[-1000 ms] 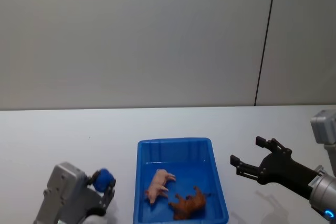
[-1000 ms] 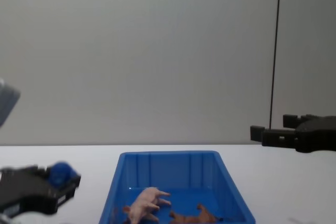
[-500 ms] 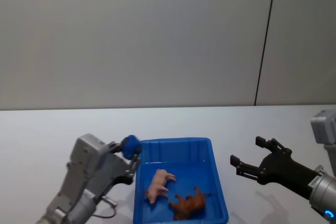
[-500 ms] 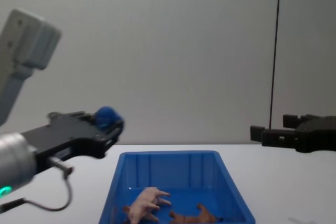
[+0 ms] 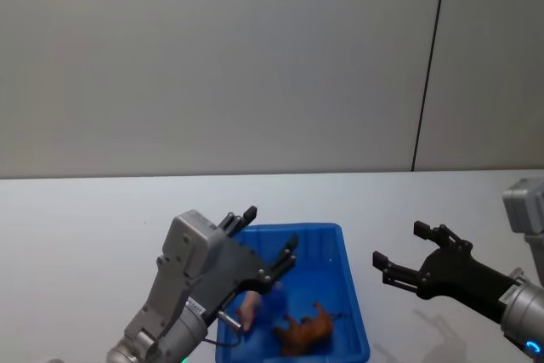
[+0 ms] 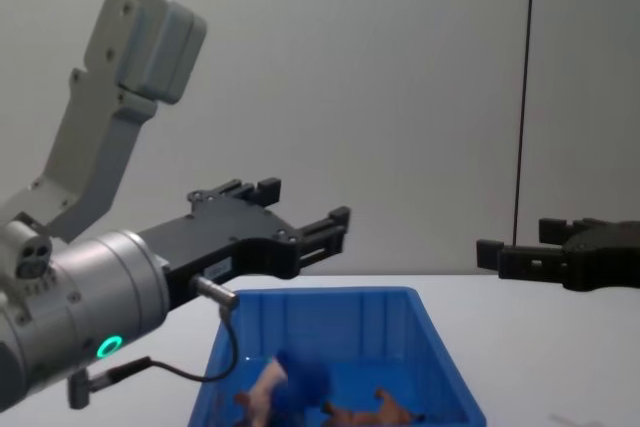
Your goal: Pick up the two dolls from the table and place them into the box.
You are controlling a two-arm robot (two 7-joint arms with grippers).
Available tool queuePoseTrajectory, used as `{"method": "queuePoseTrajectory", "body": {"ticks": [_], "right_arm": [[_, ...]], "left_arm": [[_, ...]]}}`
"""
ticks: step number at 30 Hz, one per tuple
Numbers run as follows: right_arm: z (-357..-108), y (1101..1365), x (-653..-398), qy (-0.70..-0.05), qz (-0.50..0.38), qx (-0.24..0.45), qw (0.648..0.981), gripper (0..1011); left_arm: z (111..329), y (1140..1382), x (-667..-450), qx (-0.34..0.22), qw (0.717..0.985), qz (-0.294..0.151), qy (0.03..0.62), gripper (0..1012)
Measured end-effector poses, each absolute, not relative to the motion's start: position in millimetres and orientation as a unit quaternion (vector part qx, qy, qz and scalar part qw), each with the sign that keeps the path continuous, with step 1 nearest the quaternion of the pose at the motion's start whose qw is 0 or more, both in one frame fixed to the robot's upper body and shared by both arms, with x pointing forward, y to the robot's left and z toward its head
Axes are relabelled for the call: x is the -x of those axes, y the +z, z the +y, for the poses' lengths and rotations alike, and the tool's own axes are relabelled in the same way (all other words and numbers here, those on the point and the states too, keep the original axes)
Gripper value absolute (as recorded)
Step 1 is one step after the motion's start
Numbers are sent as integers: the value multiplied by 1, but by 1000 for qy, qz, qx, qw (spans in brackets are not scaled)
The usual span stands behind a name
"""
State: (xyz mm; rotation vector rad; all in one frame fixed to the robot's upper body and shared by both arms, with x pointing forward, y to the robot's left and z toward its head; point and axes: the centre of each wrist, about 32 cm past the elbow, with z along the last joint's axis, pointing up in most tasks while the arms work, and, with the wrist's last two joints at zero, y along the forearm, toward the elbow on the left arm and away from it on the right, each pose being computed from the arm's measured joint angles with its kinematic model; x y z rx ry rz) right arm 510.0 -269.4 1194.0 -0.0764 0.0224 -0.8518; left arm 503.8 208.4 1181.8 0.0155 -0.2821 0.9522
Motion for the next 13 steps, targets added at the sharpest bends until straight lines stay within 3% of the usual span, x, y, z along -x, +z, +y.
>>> {"method": "queuePoseTrajectory", "body": {"ticks": [9,13], "right_arm": [[-269,1194,-510,-413,11,37,910,1001],[-269,1194,-510,-413,11,37,910,1001]], "left_arm": [[208,1182,-503,13,885,-136,446,992],[209,1182,-502,22,886,-137,442,1001]]}}
